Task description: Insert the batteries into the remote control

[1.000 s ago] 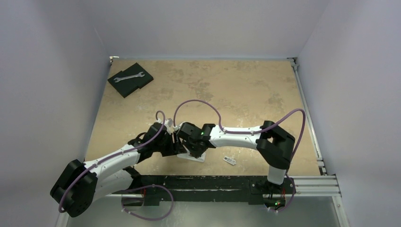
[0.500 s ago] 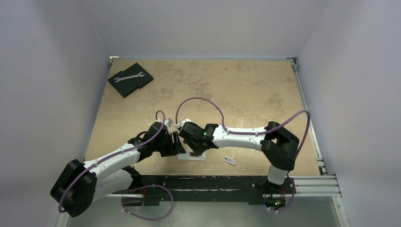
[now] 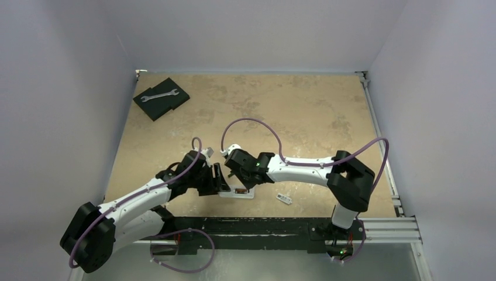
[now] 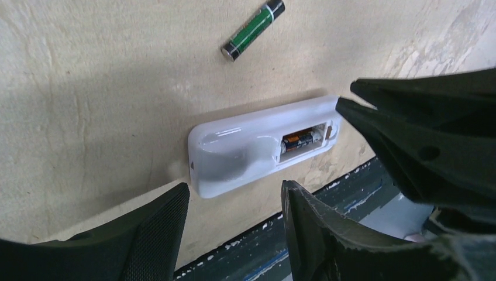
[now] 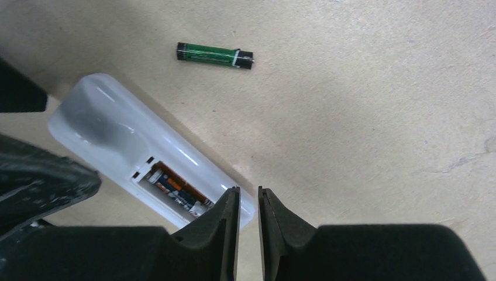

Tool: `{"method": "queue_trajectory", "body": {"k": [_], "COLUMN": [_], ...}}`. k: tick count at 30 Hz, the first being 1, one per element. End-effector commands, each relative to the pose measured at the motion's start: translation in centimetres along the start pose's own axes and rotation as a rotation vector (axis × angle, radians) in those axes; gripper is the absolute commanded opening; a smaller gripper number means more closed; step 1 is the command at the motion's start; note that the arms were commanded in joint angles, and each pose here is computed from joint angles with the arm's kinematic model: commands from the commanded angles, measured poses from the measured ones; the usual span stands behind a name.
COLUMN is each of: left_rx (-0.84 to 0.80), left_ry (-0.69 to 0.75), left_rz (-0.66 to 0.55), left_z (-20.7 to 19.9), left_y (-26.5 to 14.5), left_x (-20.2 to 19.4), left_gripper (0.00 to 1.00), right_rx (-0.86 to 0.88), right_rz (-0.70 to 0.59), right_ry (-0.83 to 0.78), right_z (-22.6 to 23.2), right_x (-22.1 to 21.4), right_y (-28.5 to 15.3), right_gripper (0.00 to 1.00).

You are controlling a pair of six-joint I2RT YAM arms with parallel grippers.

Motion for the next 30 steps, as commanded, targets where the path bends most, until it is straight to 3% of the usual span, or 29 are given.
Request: {"method": "queue_trajectory", "body": {"k": [1,9,30], "left_rx": [-0.068,-0.099,-0.085], "left_ry": [-0.019,-0.043,-0.057], "left_rz": [0.03,0.086,0.084], "left_z": [-1.3,-1.4,-0.5], "left_y": [-0.9,-0.6,2.4], "left_x": [0.4,-0.5,-0.8], "left_gripper": [0.59,0.61,0.62], "right_rx": [-0.01,0.002,0.09], "right_rz": [-0.066,-0.059,0.02], "right_ry": [-0.003,0.018,0.028], "right_z": [-0.8,-1.6,-2.2], "right_x": [0.8,0.2,-2.9], "right_y": [-0.4,0.8,2.2], "right_gripper": [0.25,0.25,0.06]}}
Point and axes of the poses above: each gripper's point midway between its finger pads, its own y axis out along the fingers, its own z axis along the line the jaws close on, x = y × z, the point moved 10 cm from there along -y, back along the fingers, and after that the axes turned 11 degrees about y, right-handed, at the moved point
